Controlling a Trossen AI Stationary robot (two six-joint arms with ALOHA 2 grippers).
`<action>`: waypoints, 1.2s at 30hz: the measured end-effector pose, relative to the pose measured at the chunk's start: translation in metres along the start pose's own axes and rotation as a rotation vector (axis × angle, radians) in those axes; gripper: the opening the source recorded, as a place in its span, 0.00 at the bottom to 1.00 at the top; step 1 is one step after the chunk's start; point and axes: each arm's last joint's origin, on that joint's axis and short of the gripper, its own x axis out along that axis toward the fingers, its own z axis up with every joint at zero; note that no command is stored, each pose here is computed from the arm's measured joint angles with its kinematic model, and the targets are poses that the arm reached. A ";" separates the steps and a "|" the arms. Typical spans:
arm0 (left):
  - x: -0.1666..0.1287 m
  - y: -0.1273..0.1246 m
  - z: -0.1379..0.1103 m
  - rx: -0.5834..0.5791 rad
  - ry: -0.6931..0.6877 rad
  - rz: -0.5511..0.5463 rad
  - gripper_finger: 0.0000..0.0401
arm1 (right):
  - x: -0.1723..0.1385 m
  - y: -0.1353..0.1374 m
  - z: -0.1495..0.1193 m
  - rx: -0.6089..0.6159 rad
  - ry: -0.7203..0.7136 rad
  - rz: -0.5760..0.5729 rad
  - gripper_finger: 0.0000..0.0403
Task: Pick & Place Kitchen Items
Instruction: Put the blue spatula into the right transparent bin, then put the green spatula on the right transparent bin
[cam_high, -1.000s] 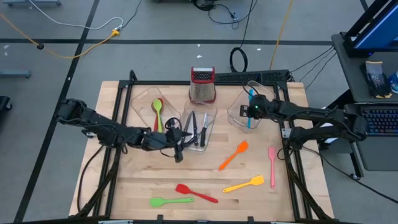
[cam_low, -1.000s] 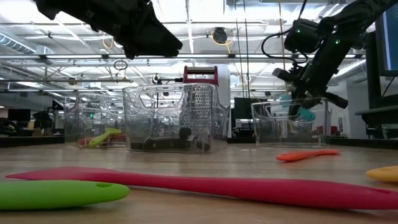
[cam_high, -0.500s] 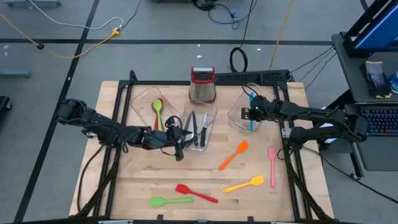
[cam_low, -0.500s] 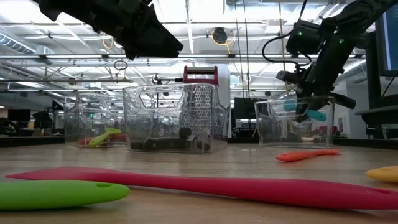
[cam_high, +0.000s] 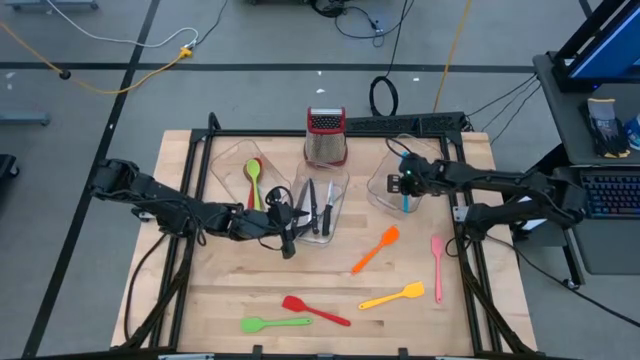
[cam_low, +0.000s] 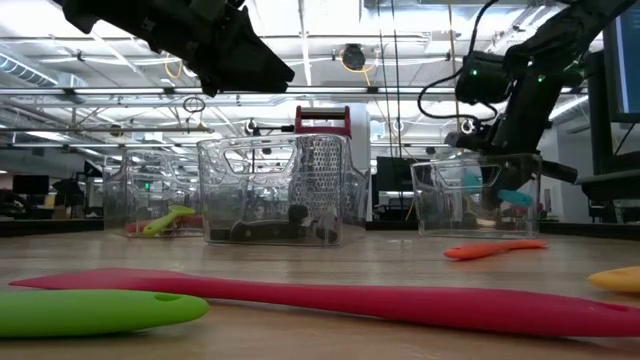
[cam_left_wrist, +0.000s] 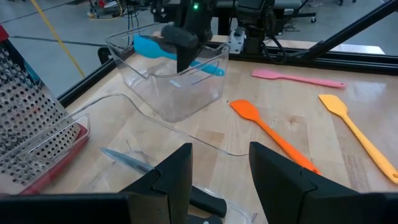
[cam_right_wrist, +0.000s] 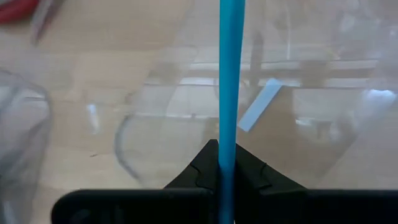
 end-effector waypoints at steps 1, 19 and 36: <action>0.000 0.000 0.000 0.000 0.000 0.000 0.40 | 0.002 0.000 0.000 -0.002 0.003 -0.008 0.02; 0.000 0.000 0.000 0.003 0.002 0.000 0.40 | 0.003 0.007 0.006 -0.020 -0.046 0.067 0.21; 0.000 -0.001 -0.004 0.037 0.047 -0.053 0.40 | -0.039 0.009 0.009 -0.088 -0.171 0.279 0.11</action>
